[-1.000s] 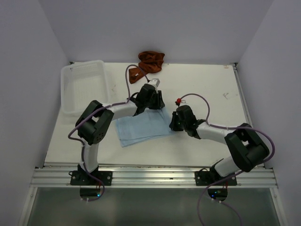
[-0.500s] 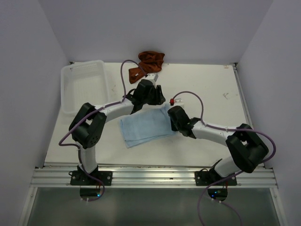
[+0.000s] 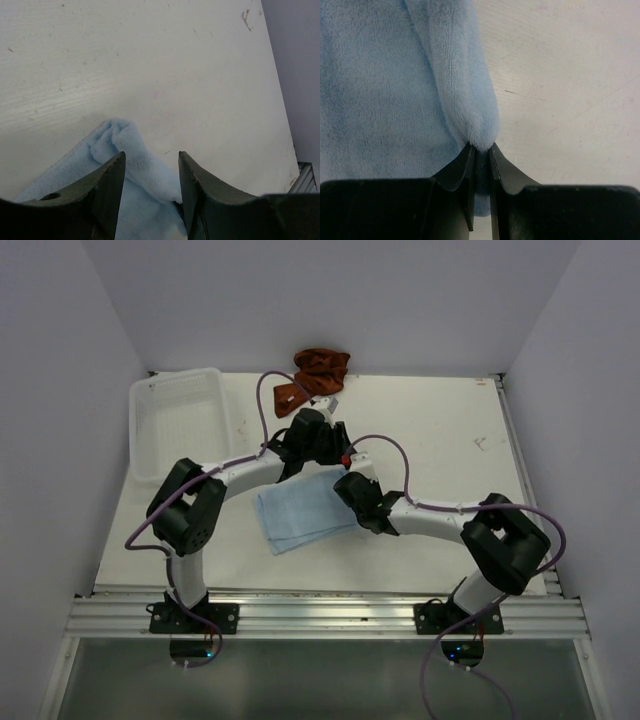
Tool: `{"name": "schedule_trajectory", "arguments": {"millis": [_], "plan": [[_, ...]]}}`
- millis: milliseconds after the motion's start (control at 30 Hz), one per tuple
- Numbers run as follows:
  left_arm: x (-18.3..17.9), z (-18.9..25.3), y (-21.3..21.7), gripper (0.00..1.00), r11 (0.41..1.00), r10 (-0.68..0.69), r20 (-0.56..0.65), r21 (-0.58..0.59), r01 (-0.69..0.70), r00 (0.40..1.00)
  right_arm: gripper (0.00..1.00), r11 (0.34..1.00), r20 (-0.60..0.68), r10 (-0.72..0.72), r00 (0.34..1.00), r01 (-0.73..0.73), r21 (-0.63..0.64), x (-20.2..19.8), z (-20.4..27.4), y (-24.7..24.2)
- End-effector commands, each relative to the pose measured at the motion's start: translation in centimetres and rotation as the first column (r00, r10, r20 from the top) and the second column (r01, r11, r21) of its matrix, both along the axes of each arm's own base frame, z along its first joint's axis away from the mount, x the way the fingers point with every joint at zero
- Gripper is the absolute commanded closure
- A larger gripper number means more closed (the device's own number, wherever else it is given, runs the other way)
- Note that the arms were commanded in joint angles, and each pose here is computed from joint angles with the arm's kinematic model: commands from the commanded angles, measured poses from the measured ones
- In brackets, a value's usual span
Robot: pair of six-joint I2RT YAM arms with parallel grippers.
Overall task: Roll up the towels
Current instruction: Roll the towel
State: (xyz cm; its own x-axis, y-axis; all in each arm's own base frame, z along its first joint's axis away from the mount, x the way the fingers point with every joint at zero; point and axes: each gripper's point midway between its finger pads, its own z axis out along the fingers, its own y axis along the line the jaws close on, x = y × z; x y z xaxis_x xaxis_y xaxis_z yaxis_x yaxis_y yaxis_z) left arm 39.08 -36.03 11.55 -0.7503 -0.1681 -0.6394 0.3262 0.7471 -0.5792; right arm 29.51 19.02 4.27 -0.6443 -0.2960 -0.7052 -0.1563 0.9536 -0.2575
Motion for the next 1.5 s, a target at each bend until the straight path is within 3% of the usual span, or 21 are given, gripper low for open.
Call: {"name": "schedule_trajectory", "arguments": {"millis": [0, 300, 1067, 1467], "plan": [[0.1, 1.8, -0.7, 0.5, 0.997, -0.02, 0.012, -0.069, 0.021, 1.0, 1.0, 0.997, 0.077, -0.057, 0.995, 0.061, -0.047, 1.2, 1.5, -0.4], [-0.9, -1.3, -0.6, 0.5, 0.999, -0.035, -0.062, -0.035, 0.033, 0.997, 1.0, 0.995, 0.103, -0.083, 0.991, 0.088, -0.049, 1.6, 1.4, -0.2], [-1.4, -3.7, -1.7, 0.54, 0.998, -0.058, -0.088, -0.019, 0.057, 0.994, 1.0, 0.983, 0.149, -0.048, 0.988, 0.074, -0.168, 1.4, 0.2, 0.9], [-2.3, -5.9, -1.0, 0.66, 0.998, -0.051, -0.13, 0.029, 0.055, 0.99, 1.0, 0.973, 0.165, -0.037, 0.986, 0.073, -0.218, 1.0, 0.0, 1.3]]}}
